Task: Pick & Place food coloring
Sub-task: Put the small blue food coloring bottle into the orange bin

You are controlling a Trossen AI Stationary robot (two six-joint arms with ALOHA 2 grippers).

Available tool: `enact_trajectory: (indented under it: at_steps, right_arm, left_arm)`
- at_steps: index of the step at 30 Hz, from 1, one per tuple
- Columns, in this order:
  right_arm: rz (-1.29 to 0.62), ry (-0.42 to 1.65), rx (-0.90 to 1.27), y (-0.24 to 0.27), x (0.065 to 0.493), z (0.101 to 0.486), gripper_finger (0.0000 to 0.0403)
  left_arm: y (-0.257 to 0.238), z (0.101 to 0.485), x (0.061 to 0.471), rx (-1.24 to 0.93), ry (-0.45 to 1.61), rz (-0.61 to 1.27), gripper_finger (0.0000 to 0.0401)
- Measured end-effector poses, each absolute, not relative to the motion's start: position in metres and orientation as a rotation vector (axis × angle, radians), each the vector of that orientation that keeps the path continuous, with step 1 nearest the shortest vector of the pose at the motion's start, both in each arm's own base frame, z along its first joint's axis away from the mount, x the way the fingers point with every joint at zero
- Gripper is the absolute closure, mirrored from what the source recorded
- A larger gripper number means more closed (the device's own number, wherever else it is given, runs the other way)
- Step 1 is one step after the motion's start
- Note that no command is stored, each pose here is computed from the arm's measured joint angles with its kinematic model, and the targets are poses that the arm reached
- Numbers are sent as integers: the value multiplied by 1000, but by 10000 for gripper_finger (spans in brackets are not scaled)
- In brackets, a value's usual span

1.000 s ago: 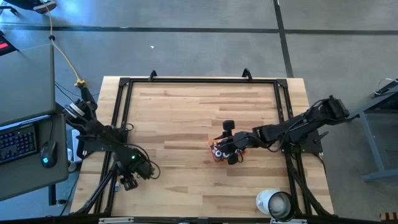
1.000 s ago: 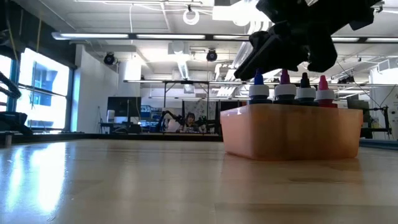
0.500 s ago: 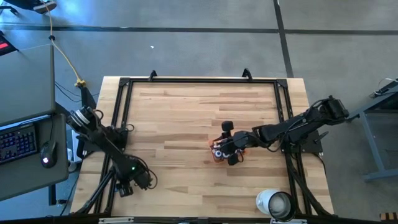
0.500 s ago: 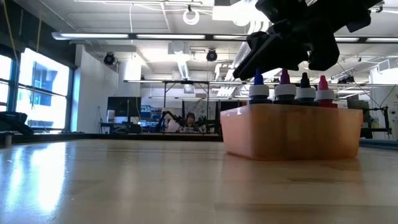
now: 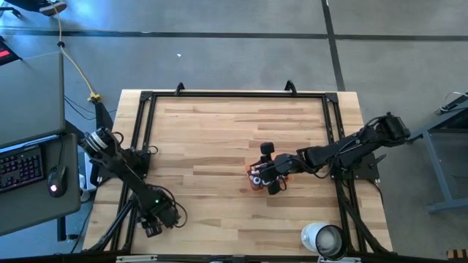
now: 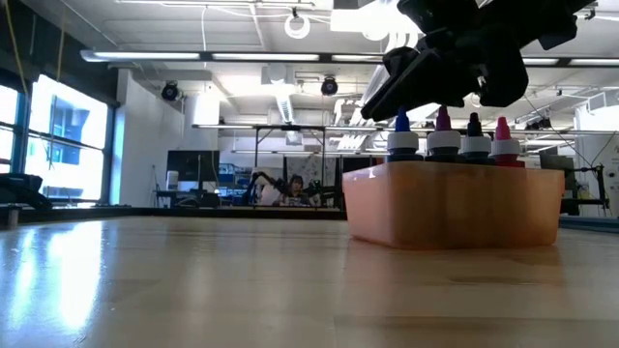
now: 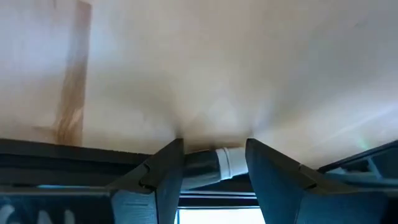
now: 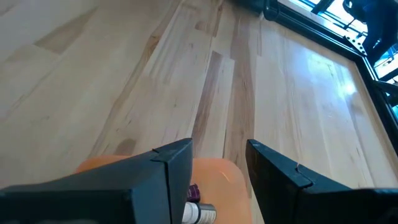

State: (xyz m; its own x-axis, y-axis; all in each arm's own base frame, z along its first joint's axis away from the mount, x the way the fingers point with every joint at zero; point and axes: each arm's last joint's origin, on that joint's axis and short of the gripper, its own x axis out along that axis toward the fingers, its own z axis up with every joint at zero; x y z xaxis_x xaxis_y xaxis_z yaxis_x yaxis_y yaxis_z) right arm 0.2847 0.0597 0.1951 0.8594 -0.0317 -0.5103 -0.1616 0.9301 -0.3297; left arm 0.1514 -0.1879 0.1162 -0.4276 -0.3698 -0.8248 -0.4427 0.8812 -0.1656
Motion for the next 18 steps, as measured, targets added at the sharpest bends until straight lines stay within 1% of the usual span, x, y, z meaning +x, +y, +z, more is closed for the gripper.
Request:
enact_trajectory:
  at_steps: [3,10,11,13,18]
  right_arm:
    - [73,535,-385,60,285,195,259]
    - [73,527,-388,60,285,196,259]
    - [73,527,-387,60,285,196,259]
    - [73,527,-387,60,285,196,259]
    - [73,527,-386,60,285,196,259]
  left_arm:
    - [-184,120,160,-607,2042,139,232]
    - [-183,140,184,-454,1860,145,232]
    - [-183,144,185,-442,1858,176,232]
    - [-181,149,182,-480,1893,311,232]
    - [-182,153,173,-741,2077,615,232]
